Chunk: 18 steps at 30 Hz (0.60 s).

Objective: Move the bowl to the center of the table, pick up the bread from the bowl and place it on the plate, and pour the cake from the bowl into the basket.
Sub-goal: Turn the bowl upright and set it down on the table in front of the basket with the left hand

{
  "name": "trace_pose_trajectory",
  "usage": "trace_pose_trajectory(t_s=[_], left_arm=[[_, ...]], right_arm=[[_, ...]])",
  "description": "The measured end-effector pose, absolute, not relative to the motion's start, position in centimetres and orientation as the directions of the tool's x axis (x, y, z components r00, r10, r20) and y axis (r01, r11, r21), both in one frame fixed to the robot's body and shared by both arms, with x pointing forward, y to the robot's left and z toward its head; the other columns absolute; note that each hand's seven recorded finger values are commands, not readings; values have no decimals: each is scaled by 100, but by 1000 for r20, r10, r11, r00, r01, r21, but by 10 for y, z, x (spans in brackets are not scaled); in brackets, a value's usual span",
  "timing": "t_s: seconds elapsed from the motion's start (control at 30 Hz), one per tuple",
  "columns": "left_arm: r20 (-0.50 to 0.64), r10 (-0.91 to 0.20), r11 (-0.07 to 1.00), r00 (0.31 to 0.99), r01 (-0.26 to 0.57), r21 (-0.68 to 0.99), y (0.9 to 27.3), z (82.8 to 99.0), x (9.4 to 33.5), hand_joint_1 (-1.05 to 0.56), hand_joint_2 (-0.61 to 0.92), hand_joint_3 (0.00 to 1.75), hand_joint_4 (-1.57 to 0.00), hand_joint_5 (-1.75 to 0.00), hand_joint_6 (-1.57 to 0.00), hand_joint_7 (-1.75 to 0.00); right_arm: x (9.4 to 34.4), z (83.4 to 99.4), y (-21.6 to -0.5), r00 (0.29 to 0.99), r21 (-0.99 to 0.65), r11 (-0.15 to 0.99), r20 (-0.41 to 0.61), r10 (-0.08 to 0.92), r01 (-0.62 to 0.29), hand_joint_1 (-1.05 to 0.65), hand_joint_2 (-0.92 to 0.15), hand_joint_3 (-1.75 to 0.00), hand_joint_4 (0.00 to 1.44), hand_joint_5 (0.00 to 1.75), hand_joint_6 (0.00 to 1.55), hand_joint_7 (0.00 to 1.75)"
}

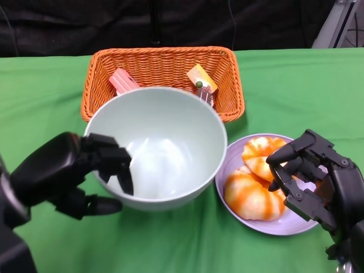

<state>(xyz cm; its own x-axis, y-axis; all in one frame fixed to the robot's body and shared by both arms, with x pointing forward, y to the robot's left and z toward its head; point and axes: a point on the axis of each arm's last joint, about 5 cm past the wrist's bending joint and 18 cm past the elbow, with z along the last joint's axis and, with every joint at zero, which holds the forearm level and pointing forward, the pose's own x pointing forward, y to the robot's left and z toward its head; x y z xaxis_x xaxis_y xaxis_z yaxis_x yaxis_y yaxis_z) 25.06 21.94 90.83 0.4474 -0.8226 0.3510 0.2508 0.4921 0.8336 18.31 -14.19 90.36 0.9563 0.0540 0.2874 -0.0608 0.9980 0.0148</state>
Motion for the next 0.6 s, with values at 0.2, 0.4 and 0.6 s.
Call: trace_pose_trajectory(t_s=[0.2, 0.4, 0.6], left_arm=[[308, -816, 476, 488, 266, 839, 226, 893, 236, -11, 77, 58, -78, -175, -67, -149], [284, -793, 470, 539, 244, 848, 227, 881, 231, -10, 79, 60, -78, -173, -67, -143], [238, -790, 406, 565, 191, 894, 226, 868, 230, -11, 84, 41, -74, -173, -64, -143]], right_arm=[[184, 905, -142, 955, 15, 998, 291, 55, -62, -10, -87, -45, 65, 158, 59, 136], [184, 905, -142, 955, 16, 998, 292, 56, -63, -11, -87, -43, 64, 159, 58, 136], [185, 905, -142, 955, 16, 998, 292, 57, -65, -11, -89, -42, 64, 158, 58, 136]])
